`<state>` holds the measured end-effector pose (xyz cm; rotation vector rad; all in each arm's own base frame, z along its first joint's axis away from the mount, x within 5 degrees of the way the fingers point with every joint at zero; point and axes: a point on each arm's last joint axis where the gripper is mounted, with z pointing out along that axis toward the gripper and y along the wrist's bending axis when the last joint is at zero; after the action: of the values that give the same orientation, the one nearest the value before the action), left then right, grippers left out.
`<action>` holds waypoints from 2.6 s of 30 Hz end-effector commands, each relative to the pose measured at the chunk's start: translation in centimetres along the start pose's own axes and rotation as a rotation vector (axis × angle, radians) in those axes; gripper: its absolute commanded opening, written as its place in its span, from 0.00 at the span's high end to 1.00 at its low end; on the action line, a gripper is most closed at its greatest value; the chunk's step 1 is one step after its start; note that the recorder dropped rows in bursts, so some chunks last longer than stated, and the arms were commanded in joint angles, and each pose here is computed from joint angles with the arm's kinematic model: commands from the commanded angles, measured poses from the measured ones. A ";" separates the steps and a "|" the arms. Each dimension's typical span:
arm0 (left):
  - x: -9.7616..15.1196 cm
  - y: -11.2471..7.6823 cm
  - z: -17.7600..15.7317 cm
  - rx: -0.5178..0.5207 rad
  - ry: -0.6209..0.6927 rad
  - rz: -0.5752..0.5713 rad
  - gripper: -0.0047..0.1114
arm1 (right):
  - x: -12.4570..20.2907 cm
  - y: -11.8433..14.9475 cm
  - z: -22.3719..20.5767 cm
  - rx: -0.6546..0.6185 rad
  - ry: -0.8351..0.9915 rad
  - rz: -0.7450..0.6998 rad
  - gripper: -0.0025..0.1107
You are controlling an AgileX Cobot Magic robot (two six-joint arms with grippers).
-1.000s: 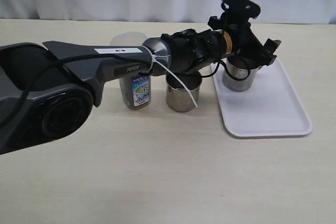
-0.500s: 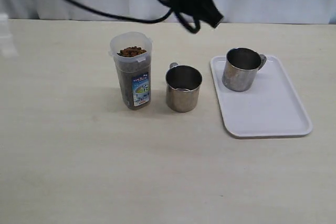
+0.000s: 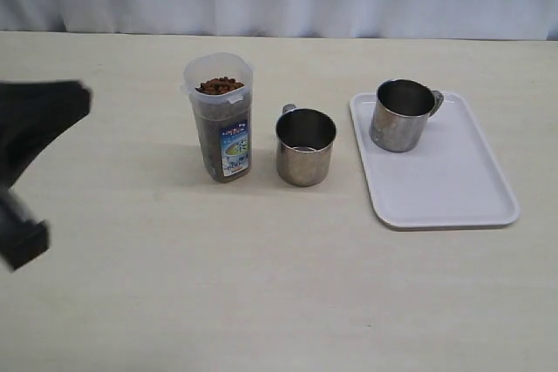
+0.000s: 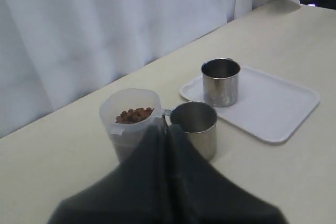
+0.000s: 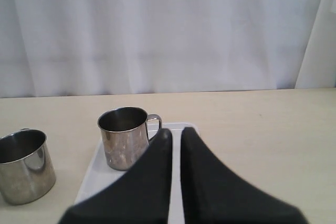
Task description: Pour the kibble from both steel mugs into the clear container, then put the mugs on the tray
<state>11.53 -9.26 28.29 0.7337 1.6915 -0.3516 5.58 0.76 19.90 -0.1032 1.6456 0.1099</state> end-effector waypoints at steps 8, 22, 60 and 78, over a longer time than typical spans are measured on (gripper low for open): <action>2.4 -0.4 -8.1 0.028 -0.420 -0.232 0.96 | 0.1 0.0 0.0 0.001 0.002 0.007 0.94; 2.4 0.2 -11.0 -0.127 -0.579 -0.226 0.96 | 0.1 0.0 0.0 0.001 0.002 0.007 0.94; 10.6 1.8 -7.8 -0.611 -0.227 -0.343 0.96 | 0.1 0.0 0.0 0.001 -0.002 0.007 0.94; 10.6 1.8 -7.8 -0.621 -0.210 -0.284 0.96 | 0.1 0.0 0.0 0.001 -0.002 0.007 0.94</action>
<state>5.64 -0.32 20.56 -0.0282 1.5780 -0.1122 5.58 0.76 19.90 -0.1032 1.6456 0.1099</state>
